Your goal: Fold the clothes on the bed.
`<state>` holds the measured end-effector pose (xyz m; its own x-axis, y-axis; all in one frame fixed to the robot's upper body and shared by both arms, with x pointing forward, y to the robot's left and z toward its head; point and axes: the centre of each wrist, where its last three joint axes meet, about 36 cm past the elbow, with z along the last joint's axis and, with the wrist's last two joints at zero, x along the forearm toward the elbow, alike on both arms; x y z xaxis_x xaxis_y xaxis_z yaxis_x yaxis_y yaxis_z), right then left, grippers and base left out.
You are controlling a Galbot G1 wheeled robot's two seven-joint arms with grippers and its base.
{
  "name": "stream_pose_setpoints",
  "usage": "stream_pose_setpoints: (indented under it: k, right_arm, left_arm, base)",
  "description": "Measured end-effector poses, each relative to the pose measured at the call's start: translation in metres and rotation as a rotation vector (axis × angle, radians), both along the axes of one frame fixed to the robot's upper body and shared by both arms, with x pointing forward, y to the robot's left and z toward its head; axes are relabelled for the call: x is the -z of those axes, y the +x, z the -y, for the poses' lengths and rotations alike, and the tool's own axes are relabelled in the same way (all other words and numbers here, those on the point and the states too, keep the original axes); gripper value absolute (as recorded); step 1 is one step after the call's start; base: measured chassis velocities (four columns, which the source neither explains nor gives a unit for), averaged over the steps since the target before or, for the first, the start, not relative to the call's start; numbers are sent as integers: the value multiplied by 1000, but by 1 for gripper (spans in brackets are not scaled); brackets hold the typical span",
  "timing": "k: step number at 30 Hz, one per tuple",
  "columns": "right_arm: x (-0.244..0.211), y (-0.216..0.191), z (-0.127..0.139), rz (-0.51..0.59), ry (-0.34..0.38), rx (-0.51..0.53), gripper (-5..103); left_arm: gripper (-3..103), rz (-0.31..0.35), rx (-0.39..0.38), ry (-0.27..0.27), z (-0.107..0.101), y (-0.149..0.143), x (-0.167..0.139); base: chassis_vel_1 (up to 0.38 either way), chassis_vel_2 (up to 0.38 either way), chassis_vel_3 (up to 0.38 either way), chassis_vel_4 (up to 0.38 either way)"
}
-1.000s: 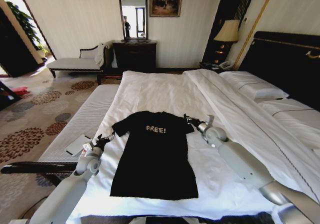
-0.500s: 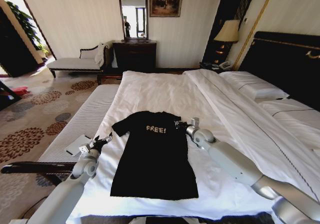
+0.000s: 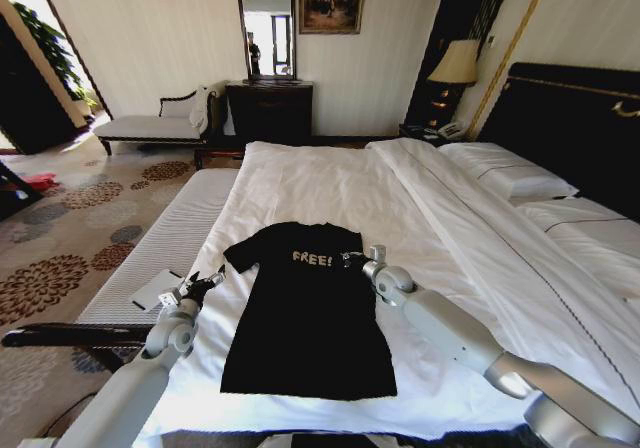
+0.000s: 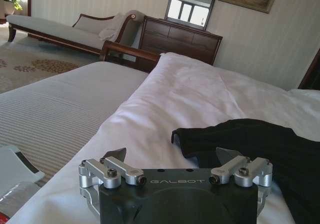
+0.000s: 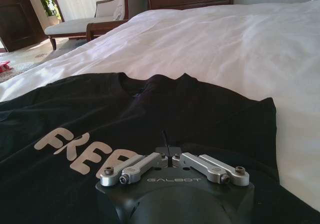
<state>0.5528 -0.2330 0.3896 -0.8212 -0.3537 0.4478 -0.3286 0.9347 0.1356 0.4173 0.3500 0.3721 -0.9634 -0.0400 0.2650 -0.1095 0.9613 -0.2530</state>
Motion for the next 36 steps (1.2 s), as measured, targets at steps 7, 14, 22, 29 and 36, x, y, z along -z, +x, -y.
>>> stream_pose_setpoints:
  k: [7, 14, 22, 29, 36]
  right_arm:
    - [6, 1, -9, -9, -1, 20, 10]
    - [7, 1, -19, -12, 4, 31, 14]
    - [4, 10, -32, -4, 23, 55, 8]
    - [3, 15, -42, 5, 43, 71, 1]
    - [3, 19, -56, 14, 63, 69, 0]
  left_arm:
    - [100, -1, 0, -2, 0, 0, 1]
    - [100, -1, 1, -5, 1, 0, 1]
    - [100, -2, 0, -8, 2, -1, 2]
    - [100, 0, 0, -9, 2, 0, 1]
    - [100, -1, -4, -9, 0, -1, 1]
  base:
    - [0, 0, 0, 0]
    - [0, 0, 0, 0]
    - [0, 0, 0, 0]
    - [0, 0, 0, 0]
    - [0, 0, 0, 0]
